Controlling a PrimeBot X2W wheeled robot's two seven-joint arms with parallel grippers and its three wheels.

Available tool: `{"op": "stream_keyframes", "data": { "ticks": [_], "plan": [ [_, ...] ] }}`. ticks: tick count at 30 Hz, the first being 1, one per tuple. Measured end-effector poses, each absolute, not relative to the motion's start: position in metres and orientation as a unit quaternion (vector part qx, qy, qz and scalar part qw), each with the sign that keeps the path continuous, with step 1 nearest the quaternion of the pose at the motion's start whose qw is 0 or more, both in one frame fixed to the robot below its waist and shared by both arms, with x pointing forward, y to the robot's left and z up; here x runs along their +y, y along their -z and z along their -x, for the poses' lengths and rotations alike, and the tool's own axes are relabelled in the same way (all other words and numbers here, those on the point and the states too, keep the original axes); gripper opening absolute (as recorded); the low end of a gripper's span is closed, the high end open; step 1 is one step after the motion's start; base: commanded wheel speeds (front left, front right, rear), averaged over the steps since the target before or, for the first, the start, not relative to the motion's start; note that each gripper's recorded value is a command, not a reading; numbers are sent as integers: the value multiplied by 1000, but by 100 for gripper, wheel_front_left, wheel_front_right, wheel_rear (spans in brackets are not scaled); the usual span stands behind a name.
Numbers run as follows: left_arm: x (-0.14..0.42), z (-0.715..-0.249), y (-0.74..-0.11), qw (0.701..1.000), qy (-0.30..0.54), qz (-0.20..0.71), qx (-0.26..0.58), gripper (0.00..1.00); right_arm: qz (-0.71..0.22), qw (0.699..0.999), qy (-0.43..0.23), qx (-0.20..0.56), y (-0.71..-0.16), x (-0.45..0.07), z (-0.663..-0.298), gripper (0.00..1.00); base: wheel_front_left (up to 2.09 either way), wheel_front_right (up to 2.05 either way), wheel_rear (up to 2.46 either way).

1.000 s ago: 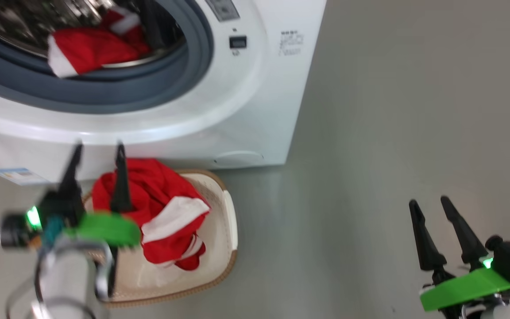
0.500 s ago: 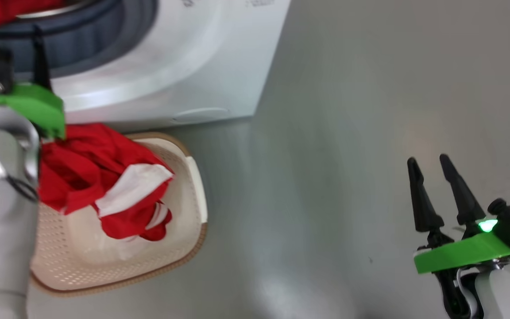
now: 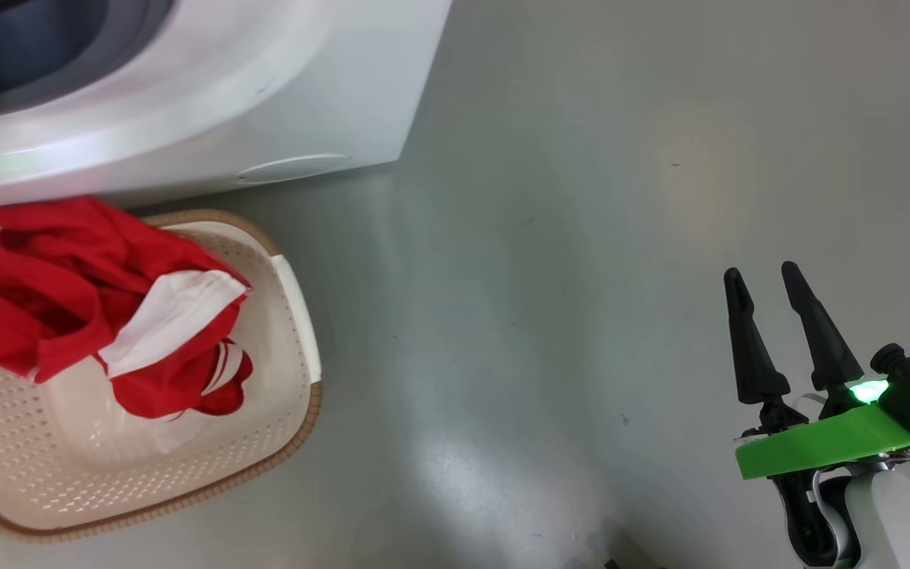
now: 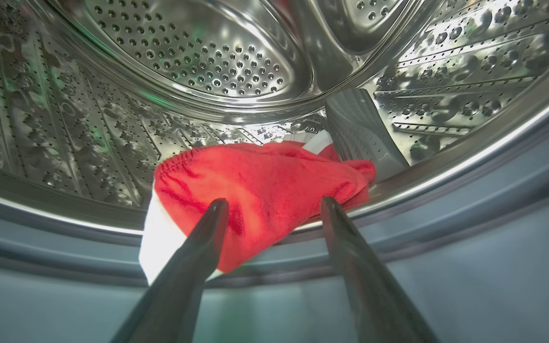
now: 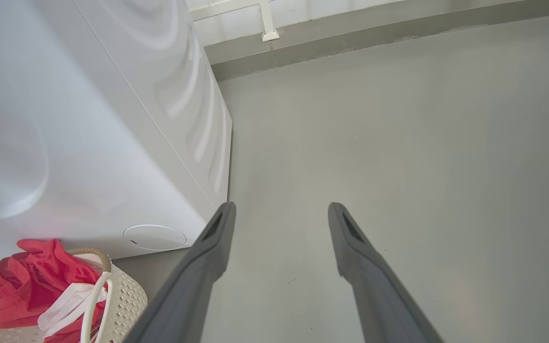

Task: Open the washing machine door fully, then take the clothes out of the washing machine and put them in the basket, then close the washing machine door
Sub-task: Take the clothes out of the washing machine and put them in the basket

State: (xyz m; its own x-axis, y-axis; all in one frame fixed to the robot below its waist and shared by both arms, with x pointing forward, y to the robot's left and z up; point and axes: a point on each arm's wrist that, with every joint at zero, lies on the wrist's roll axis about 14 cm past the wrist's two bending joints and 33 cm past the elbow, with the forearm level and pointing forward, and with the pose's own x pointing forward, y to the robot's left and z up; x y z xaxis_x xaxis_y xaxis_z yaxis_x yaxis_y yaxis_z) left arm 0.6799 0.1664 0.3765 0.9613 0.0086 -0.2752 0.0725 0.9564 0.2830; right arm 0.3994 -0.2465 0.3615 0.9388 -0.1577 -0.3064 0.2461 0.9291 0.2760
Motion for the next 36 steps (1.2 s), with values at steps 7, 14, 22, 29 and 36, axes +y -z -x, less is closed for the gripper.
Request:
{"op": "stream_keyframes", "data": {
  "ticks": [7, 14, 22, 29, 36],
  "plan": [
    [180, -688, -372, 974, 3, -171, 146, 100, -154, 972, 105, 145, -360, -247, -397, 100, 0, 0, 0],
    [183, -691, -364, 970, -2, -179, 162, 97, -152, 972, 104, 146, -361, -247, -395, 100, 0, 0, 0],
    [190, -691, -364, 967, -11, -191, 169, 33, -150, 973, 106, 142, -365, -250, -394, 100, 0, 0, 0],
    [192, -690, -367, 966, -14, -194, 169, 0, -149, 973, 103, 140, -366, -249, -395, 100, 0, 0, 0],
    [187, -689, -384, 981, -29, -135, 139, 0, -151, 975, 95, 135, -369, -245, -399, 100, 0, 0, 0]
  ]
}}
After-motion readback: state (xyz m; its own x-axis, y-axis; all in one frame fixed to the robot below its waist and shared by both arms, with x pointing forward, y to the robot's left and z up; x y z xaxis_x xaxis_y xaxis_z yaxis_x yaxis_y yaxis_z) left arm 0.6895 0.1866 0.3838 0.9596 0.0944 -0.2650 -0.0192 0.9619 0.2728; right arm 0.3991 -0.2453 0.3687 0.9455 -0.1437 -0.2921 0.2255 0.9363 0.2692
